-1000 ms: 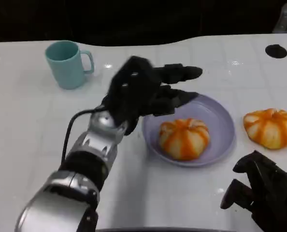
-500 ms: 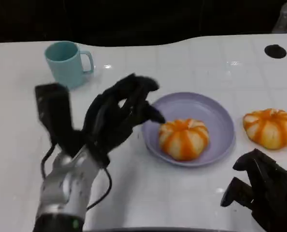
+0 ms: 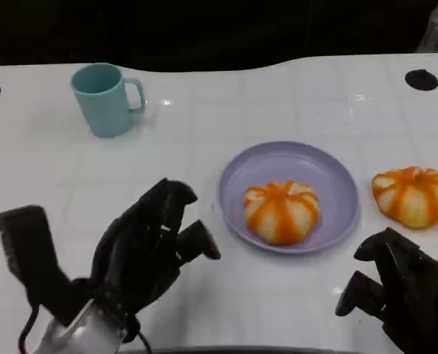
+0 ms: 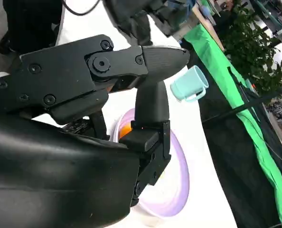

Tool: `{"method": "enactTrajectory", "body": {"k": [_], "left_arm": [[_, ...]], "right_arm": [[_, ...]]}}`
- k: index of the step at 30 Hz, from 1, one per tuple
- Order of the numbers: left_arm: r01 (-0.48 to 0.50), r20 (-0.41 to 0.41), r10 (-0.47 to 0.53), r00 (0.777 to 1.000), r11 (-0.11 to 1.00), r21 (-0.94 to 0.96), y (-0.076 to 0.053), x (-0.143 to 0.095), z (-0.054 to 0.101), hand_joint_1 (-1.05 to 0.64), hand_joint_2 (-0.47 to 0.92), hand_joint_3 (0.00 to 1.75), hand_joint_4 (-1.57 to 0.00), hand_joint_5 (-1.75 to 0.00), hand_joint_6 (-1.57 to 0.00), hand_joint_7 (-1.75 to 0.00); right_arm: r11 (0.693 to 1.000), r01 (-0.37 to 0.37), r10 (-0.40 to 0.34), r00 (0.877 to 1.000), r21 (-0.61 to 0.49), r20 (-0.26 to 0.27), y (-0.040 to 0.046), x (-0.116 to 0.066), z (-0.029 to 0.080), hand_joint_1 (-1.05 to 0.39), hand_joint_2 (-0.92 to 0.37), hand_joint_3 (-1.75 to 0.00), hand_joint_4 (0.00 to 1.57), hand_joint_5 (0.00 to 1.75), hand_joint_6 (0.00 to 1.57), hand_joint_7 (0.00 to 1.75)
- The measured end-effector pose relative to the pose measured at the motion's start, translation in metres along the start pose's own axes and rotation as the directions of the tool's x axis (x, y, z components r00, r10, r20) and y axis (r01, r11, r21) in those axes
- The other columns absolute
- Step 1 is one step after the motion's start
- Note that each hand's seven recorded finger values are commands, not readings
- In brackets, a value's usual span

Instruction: Grasp the bread from the table and place it into the plate.

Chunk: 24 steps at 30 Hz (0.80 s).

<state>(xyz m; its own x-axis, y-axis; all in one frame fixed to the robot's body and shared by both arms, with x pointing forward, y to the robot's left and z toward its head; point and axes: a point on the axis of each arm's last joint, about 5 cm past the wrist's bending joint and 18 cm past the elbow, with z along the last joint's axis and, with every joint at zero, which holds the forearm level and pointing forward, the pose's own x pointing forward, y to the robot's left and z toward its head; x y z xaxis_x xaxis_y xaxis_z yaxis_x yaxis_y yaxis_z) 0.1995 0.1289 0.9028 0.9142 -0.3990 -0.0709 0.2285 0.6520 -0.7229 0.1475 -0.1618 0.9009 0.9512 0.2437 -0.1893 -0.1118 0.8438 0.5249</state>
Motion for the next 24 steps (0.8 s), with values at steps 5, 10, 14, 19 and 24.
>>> {"method": "enactTrajectory", "body": {"k": [5,10,14,19,24], "left_arm": [[-0.072,-0.023,0.071,0.997,0.997,-0.022,0.003,-0.017,-0.005,-0.54,0.92,0.54,-0.81,-1.75,-0.55,-1.75],[-0.120,-0.040,0.118,0.992,0.992,-0.035,0.006,-0.027,-0.010,-0.54,0.92,0.55,-0.82,-1.75,-0.57,-1.75],[-0.126,-0.023,0.125,0.992,0.992,-0.023,0.007,-0.028,-0.009,-0.54,0.92,0.51,-0.83,-1.75,-0.58,-1.75],[-0.136,-0.011,0.135,0.991,0.991,-0.014,0.009,-0.029,-0.008,-0.54,0.92,0.48,-0.82,-1.75,-0.57,-1.75],[-0.149,-0.011,0.149,0.989,0.989,0.001,0.013,-0.030,-0.009,-0.54,0.92,0.48,-0.82,-1.75,-0.57,-1.75]], "right_arm": [[1.000,-0.002,0.002,1.000,0.000,0.000,0.0002,0.000,0.000,-0.51,-0.92,-0.26,0.63,1.75,0.49,1.62],[1.000,-0.001,0.001,1.000,-0.002,0.000,0.0005,0.000,0.000,-0.51,-0.92,-0.27,0.62,1.75,0.49,1.62],[1.000,-0.001,0.001,1.000,-0.004,0.000,0.0004,0.000,0.000,-0.51,-0.92,-0.28,0.62,1.75,0.48,1.62],[1.000,-0.007,0.007,1.000,-0.008,0.002,0.0004,0.000,0.001,-0.52,-0.92,-0.28,0.62,1.75,0.47,1.62],[1.000,-0.008,0.008,1.000,-0.010,0.007,0.0009,-0.001,0.002,-0.50,-0.92,-0.27,0.61,1.75,0.47,1.62]]}}
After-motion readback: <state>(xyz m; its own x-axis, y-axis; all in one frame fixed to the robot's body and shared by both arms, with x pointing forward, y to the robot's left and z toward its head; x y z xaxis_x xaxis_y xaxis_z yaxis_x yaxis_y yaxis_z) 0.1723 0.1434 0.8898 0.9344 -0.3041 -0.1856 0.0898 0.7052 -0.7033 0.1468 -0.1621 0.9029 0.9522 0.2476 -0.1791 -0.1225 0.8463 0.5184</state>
